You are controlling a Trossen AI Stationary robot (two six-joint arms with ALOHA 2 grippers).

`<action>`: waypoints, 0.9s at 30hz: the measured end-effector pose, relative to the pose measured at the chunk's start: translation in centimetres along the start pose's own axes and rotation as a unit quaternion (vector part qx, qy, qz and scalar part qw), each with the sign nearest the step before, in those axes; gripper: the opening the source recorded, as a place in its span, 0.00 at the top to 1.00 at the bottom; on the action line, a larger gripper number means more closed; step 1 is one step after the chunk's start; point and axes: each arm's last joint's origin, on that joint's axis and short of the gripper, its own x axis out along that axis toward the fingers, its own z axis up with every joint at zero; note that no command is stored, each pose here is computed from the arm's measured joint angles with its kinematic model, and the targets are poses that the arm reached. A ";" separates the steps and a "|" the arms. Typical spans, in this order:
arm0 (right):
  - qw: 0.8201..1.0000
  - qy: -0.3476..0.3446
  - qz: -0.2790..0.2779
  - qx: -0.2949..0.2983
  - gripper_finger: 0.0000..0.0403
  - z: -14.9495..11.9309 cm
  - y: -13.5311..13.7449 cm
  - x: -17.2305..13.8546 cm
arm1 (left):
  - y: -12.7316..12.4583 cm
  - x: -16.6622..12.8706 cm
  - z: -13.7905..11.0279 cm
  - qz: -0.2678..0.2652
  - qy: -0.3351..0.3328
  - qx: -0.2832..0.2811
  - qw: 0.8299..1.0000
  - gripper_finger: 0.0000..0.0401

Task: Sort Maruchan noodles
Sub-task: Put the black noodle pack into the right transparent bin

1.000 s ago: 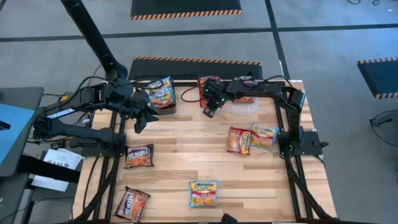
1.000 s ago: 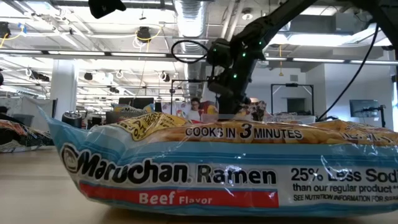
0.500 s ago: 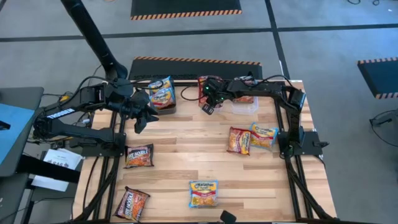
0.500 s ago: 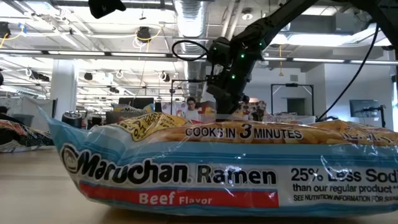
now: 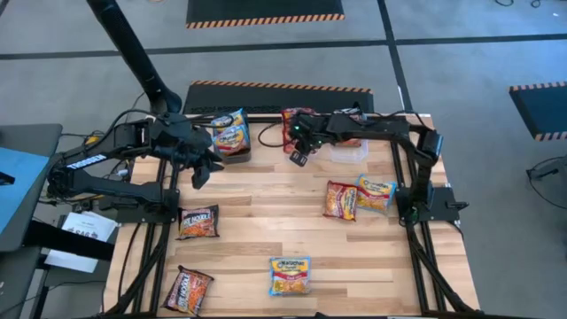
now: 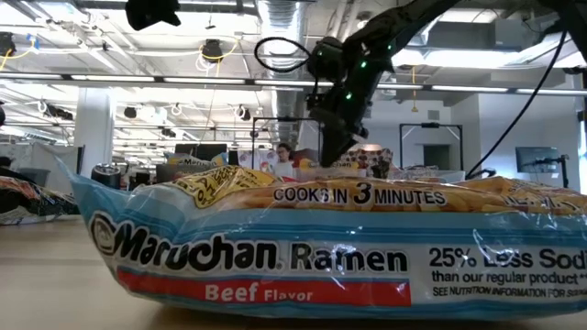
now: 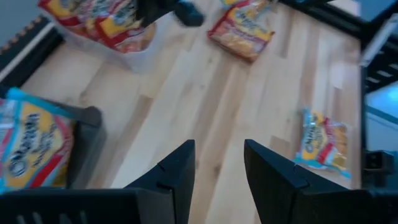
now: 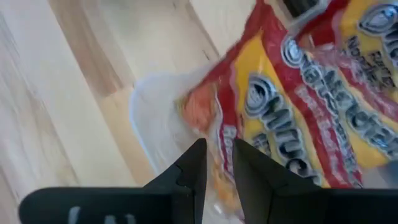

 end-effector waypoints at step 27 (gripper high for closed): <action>0.989 -0.075 0.108 -0.066 0.67 0.6 7.0 -16.9 | 0.7 1.5 -2.3 0.035 0.179 -0.030 0.983 0.53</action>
